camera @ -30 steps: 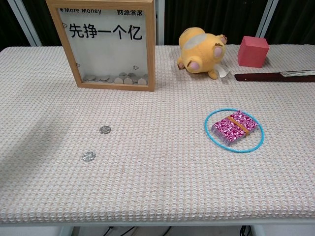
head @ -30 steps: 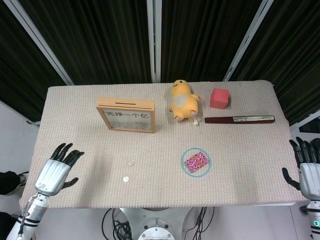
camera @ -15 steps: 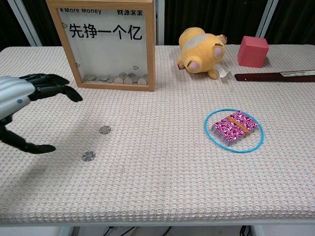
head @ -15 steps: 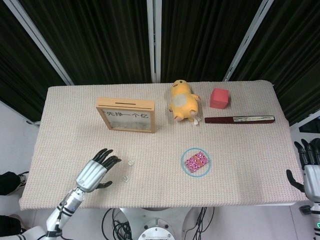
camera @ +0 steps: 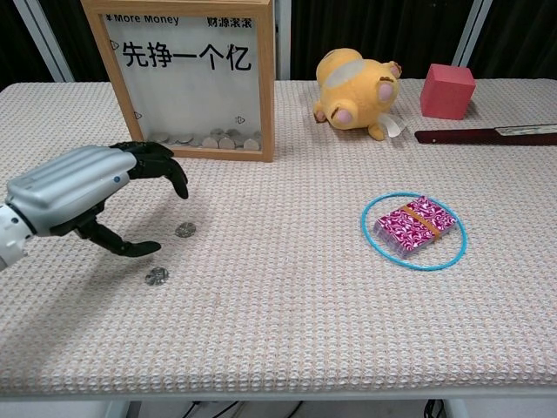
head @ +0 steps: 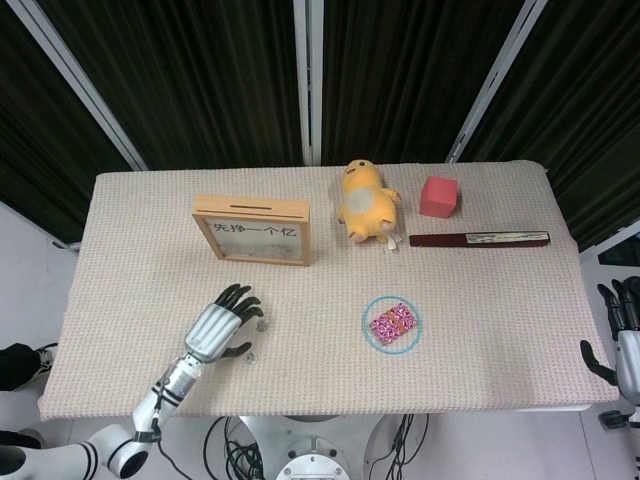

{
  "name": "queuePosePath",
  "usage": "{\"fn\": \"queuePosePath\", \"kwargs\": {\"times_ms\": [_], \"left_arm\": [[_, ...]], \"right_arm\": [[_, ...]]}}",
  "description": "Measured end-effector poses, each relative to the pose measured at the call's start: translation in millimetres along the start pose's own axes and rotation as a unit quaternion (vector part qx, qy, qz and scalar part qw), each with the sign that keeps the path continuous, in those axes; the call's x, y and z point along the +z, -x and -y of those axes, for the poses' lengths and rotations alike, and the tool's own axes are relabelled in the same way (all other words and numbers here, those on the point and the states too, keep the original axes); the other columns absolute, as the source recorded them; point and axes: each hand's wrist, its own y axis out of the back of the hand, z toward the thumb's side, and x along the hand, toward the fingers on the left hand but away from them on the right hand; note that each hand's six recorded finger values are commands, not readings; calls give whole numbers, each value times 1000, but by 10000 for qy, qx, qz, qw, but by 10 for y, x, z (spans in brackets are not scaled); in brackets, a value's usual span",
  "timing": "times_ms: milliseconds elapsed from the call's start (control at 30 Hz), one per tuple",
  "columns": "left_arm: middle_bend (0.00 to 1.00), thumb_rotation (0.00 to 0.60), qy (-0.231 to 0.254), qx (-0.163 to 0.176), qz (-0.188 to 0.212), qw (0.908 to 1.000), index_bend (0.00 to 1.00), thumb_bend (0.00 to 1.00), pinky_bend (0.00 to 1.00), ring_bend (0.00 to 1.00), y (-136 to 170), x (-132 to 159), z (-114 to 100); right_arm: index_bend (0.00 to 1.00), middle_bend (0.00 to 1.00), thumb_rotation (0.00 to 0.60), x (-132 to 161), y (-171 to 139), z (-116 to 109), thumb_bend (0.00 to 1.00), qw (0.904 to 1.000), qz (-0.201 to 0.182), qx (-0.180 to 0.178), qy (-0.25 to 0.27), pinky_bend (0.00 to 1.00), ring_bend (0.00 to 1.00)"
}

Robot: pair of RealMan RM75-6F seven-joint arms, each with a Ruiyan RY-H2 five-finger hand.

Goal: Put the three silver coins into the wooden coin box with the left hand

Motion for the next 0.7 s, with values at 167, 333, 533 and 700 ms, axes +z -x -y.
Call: {"fn": "queuePosePath", "kwargs": {"times_ms": [167,333,533,700], "left_arm": [[221,600,78,-40,-26,10000,356,210,98,78,-63,-10,47],[220,600,172,-129,-72,9997,371,209,99,78,-82,-18,81],[216,600,136,-430,-134,9989,385,209,132,78,-90,-26,170],[215,600,152,-478,-173,9986,388,209,126,78,-104,-24,197]], "right_arm": [[0,0,600,-1,17,9,305,10000,15,25,-4,0,0],[0,0,600,10,36,41,306,10000,29,76,-1,0,0],[0,0,600,0,34,37,305,10000,48,71,-2,0,0],[0,0,600,-27,27,45,305,9999,94,90,-2,0,0]]}}
